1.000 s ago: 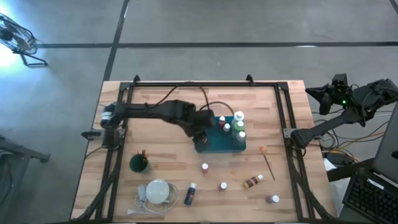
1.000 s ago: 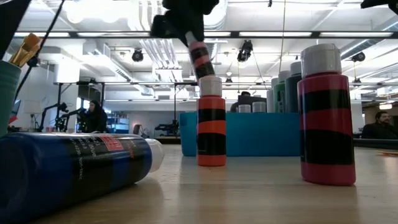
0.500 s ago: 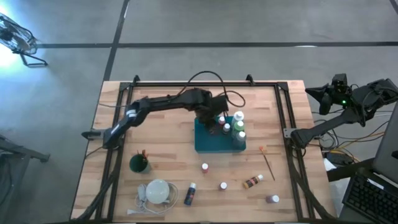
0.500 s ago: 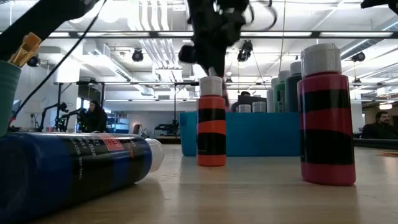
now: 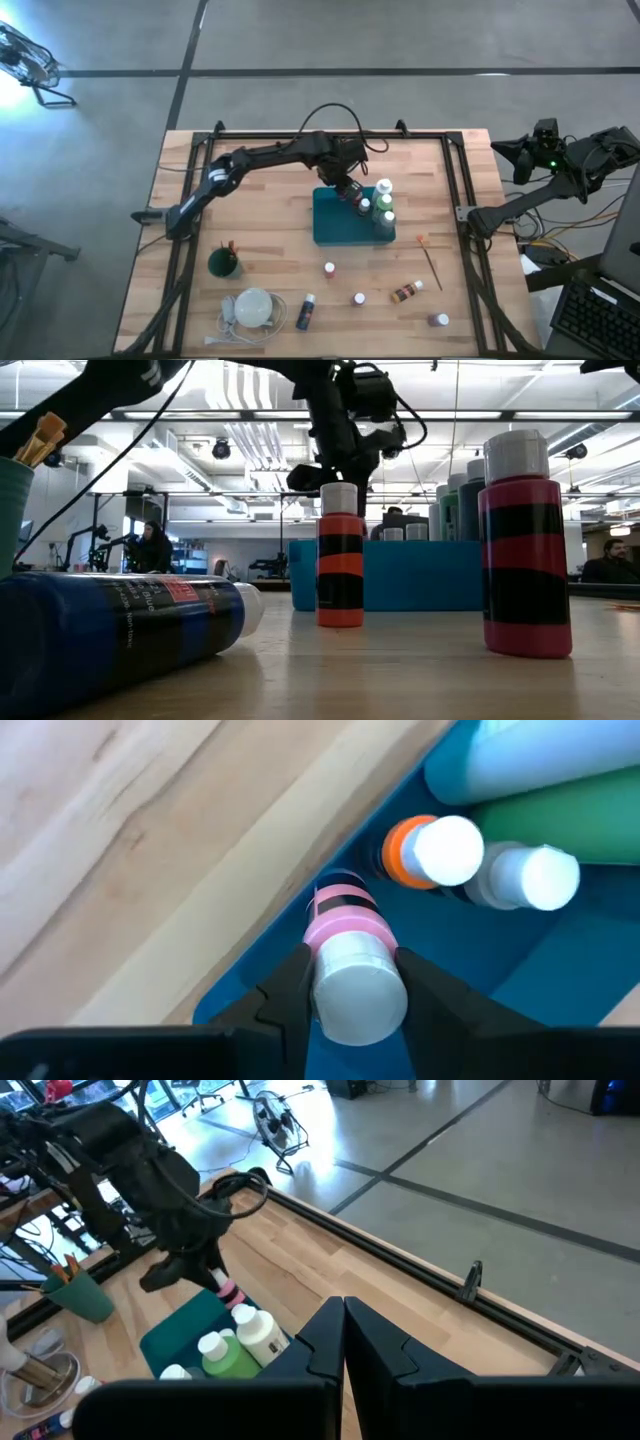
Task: Pick & Place Paint Supplies
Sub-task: Put the pink paint bottle into the blue bin
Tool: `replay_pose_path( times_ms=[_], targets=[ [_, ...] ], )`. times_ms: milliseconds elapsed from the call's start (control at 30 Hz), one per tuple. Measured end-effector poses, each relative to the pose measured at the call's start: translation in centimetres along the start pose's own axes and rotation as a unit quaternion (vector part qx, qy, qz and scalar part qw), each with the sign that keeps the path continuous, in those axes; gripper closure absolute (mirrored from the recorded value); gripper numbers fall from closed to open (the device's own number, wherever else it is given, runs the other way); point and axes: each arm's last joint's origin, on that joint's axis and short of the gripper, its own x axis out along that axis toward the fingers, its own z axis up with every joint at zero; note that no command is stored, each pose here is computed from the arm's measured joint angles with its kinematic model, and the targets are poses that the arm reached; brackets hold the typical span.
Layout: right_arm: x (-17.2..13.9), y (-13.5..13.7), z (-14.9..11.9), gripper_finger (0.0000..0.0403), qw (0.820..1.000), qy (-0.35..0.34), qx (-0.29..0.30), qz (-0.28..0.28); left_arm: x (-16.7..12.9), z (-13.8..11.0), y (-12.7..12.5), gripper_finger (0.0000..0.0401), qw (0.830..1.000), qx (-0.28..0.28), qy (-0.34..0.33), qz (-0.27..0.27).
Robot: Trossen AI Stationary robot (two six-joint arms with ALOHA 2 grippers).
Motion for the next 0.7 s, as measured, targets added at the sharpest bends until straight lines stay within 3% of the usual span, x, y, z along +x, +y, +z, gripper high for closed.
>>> replay_pose_path(
  times_ms=[167,433,700],
  targets=[
    [0.0,0.0,0.0,0.0394,1.000,0.000,0.000,0.000,0.4,0.2,0.3,0.0279,1.000,-0.030,0.003,0.003],
    [0.0,0.0,0.0,0.0394,1.000,0.000,0.000,0.000,3.3,0.3,0.3,0.0279,0.999,-0.033,0.032,0.005],
    [0.0,0.0,0.0,0.0394,1.000,0.000,0.000,0.000,4.3,0.5,0.1,0.0279,0.999,-0.040,0.034,-0.002]
  ],
)
